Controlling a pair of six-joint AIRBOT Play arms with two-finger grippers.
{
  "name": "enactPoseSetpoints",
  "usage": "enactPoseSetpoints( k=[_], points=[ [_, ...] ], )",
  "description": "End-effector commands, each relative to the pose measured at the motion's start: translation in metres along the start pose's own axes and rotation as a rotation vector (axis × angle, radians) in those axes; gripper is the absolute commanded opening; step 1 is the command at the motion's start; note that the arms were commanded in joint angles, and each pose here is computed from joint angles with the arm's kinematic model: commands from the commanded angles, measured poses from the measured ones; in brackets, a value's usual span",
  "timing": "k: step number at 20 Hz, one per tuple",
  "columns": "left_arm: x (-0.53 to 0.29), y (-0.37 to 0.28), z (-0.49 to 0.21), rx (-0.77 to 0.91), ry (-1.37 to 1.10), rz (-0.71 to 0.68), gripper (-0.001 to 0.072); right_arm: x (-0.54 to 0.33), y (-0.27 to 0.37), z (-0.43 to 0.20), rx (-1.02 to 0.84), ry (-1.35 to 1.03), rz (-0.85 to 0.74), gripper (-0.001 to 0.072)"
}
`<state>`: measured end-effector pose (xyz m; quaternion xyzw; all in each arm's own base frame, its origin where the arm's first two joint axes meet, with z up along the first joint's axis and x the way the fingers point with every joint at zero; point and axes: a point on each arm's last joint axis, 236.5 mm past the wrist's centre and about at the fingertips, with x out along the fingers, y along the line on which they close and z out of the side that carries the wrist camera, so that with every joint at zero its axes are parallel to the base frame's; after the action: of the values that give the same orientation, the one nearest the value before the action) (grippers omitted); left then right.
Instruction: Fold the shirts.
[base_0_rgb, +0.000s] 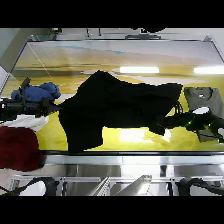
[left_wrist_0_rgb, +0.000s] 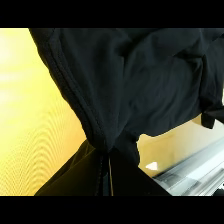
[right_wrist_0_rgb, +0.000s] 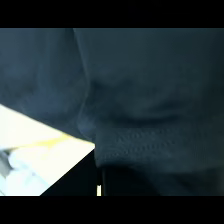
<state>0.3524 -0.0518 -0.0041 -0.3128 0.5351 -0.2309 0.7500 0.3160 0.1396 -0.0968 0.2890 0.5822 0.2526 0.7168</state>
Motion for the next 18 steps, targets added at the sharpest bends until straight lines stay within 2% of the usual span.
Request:
enactPoseSetpoints(
  k=[1,2,4,6,7,8,9,11,13,14,16,18],
  points=[
    [-0.001,-0.003,0.001,-0.003,-0.002,-0.012,0.0025,-0.003,0.017,0.025,0.071,-0.098,0.070,0.0013],
    [-0.001,-0.012,0.000,-0.004,0.000,-0.048,0.0025,-0.011,0.033,0.031,0.077,-0.109,0.135,0.0013],
    [-0.019,-0.071,0.008,0.059,-0.048,-0.294,0.0025,-0.055,0.098,0.050,0.013,-0.164,0.373,0.0013],
    [-0.094,-0.178,0.018,0.273,-0.193,-0.729,0.0024,-0.167,0.198,0.078,-0.170,-0.378,0.729,0.0013],
    [-0.161,-0.234,0.017,0.427,-0.320,-0.967,0.0023,-0.231,0.240,0.081,-0.304,-0.514,0.838,0.0013],
    [-0.232,-0.278,0.012,0.564,-0.477,-1.156,0.0024,-0.295,0.278,0.075,-0.454,-0.664,0.880,0.0013],
    [-0.290,-0.308,0.004,0.671,-0.632,-1.261,0.0024,-0.343,0.310,0.061,-0.592,-0.786,0.862,0.0014],
    [-0.387,-0.353,-0.045,0.927,-0.849,-1.417,0.0025,-0.414,0.371,0.018,-0.863,-1.019,0.715,0.0015],
    [-0.443,-0.384,-0.097,1.123,-0.993,-1.459,0.0025,-0.455,0.411,-0.015,-1.025,-1.249,0.467,0.0015],
    [-0.459,-0.398,-0.112,1.179,-1.066,-1.420,0.0025,-0.471,0.421,-0.022,-1.054,-1.371,0.311,0.0015],
    [-0.466,-0.416,-0.107,1.179,-1.167,-1.223,0.0025,-0.491,0.421,-0.025,-1.035,-1.545,0.041,0.0015],
    [-0.442,-0.405,-0.049,1.020,-1.211,-0.866,0.0028,-0.488,0.387,-0.008,-0.854,-1.522,-0.097,0.0014]
  ],
)
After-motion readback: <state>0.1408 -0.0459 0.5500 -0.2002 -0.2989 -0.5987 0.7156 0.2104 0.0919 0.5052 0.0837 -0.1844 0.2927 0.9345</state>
